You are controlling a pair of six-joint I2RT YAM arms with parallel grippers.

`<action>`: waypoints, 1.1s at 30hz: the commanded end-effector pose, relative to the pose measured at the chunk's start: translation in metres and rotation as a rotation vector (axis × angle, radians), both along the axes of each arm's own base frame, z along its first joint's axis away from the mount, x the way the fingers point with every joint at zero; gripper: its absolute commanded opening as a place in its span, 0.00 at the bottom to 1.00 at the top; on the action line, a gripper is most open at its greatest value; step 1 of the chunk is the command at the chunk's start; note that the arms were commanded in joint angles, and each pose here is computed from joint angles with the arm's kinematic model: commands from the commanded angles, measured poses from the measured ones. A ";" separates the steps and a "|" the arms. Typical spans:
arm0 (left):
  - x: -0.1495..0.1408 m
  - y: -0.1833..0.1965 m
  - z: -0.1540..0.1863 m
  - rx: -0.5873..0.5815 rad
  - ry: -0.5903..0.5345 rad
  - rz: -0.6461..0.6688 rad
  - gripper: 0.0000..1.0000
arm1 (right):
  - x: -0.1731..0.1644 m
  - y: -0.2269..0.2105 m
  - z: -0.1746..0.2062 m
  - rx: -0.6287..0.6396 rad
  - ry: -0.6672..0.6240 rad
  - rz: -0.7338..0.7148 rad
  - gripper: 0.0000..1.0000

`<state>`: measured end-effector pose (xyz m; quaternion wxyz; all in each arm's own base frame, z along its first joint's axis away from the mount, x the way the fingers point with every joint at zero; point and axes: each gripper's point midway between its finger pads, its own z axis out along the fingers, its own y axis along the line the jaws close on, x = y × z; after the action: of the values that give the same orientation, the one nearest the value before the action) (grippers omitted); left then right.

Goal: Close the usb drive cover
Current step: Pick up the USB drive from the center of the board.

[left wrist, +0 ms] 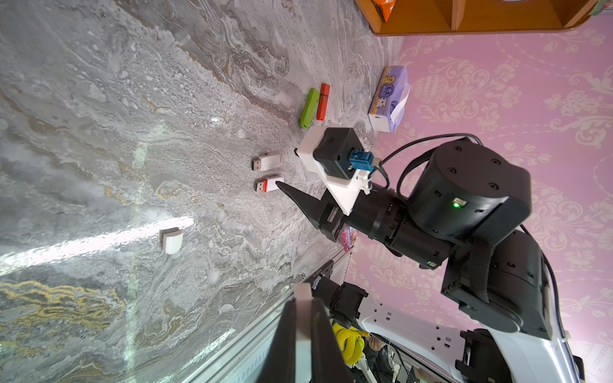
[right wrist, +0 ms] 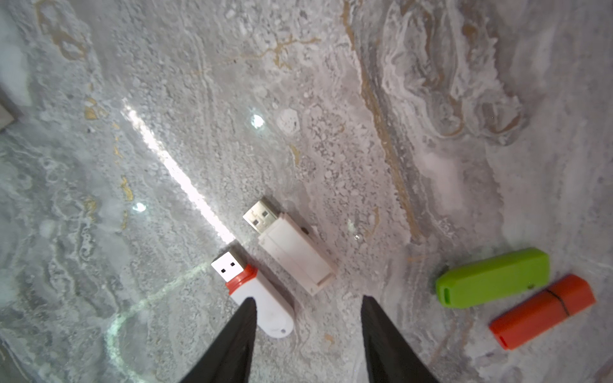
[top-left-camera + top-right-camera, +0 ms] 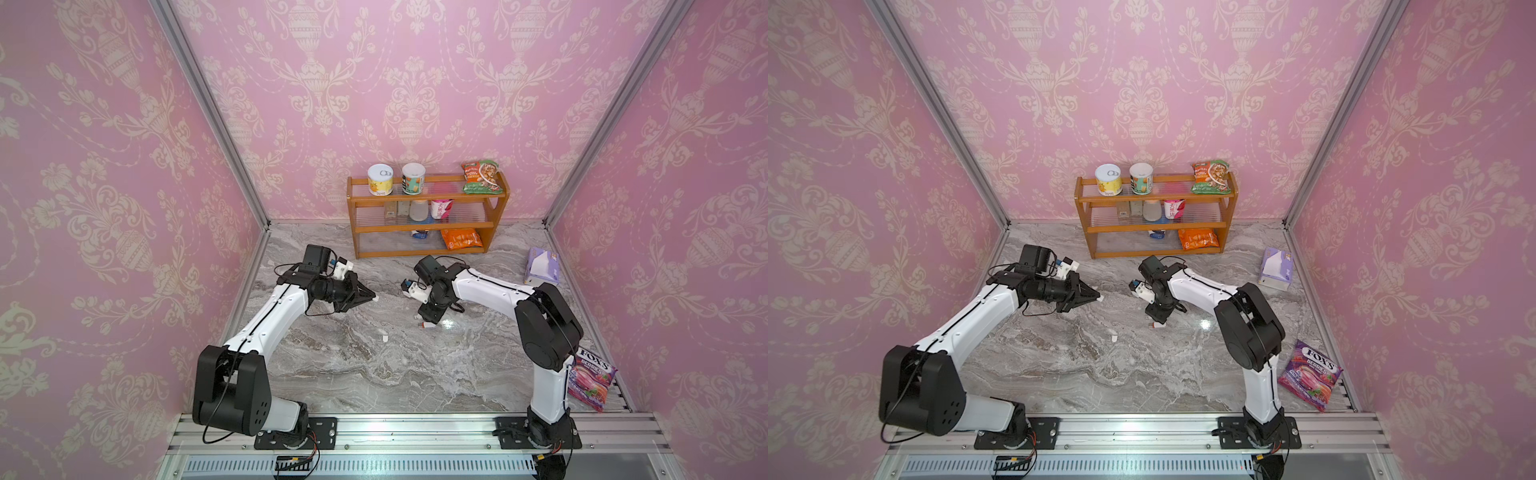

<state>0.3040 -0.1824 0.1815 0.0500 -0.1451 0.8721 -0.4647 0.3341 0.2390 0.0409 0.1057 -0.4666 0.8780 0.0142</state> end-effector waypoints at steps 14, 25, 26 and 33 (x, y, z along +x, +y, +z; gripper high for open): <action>0.003 0.006 0.005 0.007 -0.019 0.018 0.00 | 0.004 -0.001 -0.016 -0.066 -0.023 0.040 0.54; 0.003 0.009 0.003 0.010 -0.013 0.026 0.00 | 0.000 0.010 -0.023 -0.029 0.018 0.068 0.51; 0.003 0.009 0.003 0.010 -0.016 0.026 0.00 | 0.000 0.011 -0.022 -0.026 0.019 0.070 0.51; 0.003 0.010 0.001 0.010 -0.012 0.025 0.00 | -0.012 0.016 -0.023 0.003 0.054 0.097 0.47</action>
<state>0.3071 -0.1769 0.1814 0.0540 -0.1529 0.8708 -0.4641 0.3341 0.2509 0.0228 0.0988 -0.4935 0.8639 0.0180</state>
